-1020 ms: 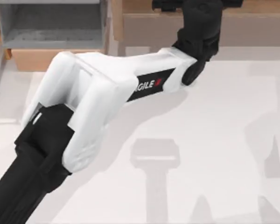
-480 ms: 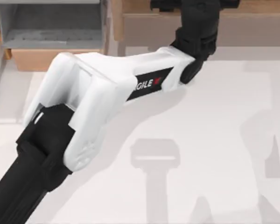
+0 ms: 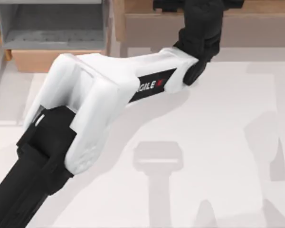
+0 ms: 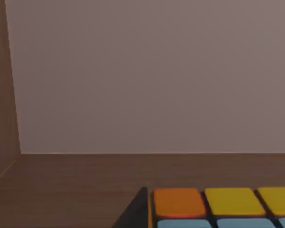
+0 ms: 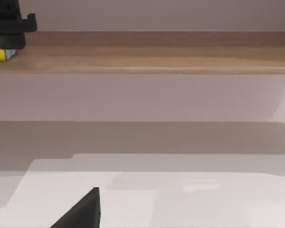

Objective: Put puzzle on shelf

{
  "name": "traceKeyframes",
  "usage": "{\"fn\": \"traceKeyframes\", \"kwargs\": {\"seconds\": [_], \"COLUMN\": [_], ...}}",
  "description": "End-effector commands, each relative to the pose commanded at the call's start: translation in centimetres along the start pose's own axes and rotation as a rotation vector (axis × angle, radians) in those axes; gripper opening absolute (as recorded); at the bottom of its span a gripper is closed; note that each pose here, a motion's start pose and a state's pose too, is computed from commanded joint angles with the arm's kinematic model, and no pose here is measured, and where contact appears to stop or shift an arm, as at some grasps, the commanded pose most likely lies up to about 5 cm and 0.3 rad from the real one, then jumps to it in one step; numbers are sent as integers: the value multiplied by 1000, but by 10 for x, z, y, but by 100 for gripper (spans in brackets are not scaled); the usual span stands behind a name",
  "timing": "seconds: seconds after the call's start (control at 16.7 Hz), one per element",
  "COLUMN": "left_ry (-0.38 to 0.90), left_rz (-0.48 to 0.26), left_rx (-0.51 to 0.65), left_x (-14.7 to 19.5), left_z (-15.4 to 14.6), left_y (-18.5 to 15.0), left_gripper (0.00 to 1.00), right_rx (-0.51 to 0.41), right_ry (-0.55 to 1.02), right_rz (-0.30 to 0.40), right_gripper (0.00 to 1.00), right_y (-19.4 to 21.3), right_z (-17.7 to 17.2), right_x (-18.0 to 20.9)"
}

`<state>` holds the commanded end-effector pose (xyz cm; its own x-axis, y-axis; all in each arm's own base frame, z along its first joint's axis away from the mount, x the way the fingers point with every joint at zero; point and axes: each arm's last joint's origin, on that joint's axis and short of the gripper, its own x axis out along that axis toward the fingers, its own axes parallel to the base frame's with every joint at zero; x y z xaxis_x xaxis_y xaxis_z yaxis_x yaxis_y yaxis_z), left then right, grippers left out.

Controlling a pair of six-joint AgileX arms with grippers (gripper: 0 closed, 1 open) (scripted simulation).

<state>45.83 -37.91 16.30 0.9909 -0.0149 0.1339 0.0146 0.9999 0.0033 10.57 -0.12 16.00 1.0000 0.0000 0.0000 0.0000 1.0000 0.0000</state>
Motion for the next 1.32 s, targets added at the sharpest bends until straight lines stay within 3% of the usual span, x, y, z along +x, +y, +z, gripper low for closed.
{"fn": "traceKeyframes", "kwargs": {"seconds": [0.12, 0.18, 0.78, 0.9, 1.08, 1.2, 1.32], "left_ry": [0, 0, -7, -44, -160, -267, -389], "left_rz": [0, 0, -14, -63, -166, -210, -210], "left_rx": [0, 0, 2, 12, 37, 69, 130], "left_x": [0, 0, -4, -17, -43, -54, -54], "left_z": [0, 0, 4, 25, 80, 123, 166], "left_y": [0, 0, -5, -17, -33, -26, 3], "left_gripper": [98, 100, 100, 100, 100, 100, 100], "right_rx": [0, 0, 0, 0, 0, 0, 0], "right_ry": [0, 0, 0, 0, 0, 0, 0], "right_rz": [0, 0, 0, 0, 0, 0, 0], "right_gripper": [100, 100, 100, 100, 100, 100, 100], "right_y": [0, 0, 0, 0, 0, 0, 0], "right_z": [0, 0, 0, 0, 0, 0, 0], "right_x": [0, 0, 0, 0, 0, 0, 0]}}
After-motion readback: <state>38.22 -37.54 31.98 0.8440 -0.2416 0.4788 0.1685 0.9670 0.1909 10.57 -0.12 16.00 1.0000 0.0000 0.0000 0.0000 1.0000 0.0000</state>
